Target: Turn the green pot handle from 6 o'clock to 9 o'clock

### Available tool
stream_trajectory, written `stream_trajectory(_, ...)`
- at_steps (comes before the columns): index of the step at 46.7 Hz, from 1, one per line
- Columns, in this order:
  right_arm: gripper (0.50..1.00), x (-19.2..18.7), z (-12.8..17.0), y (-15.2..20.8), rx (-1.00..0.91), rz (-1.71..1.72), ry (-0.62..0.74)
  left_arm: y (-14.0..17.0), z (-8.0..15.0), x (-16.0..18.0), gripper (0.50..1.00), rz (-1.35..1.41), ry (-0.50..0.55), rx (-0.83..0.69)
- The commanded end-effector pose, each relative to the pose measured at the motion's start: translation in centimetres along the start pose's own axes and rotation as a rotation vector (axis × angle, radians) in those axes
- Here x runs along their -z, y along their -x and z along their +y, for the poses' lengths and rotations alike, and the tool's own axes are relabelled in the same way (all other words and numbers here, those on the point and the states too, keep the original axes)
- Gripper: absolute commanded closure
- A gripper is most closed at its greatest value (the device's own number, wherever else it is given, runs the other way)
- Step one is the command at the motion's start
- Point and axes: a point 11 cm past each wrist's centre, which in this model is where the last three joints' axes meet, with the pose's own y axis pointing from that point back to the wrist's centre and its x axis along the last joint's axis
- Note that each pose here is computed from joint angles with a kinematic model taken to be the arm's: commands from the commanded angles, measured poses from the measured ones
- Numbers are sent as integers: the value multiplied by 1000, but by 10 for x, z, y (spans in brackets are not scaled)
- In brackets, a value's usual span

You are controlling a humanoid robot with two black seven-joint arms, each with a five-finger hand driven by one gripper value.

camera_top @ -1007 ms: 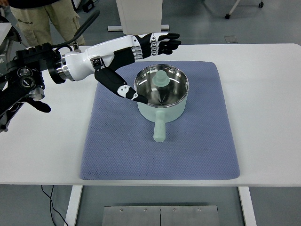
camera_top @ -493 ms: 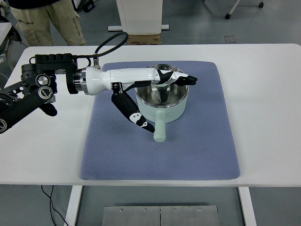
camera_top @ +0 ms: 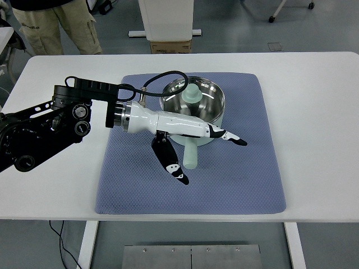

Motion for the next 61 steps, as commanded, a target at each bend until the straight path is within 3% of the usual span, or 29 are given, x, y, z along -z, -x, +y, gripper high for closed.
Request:
stream_trajectory(1, 500, 0, 0, 0, 0, 0, 0, 5, -5, 2, 500, -20, -13, 28)
stream_trajectory(13, 500, 0, 0, 0, 0, 0, 0, 14, -17, 7, 500, -112, -64, 97)
stream_trajectory(61, 500, 0, 0, 0, 0, 0, 0, 28, -26, 16, 500, -317, -179, 298)
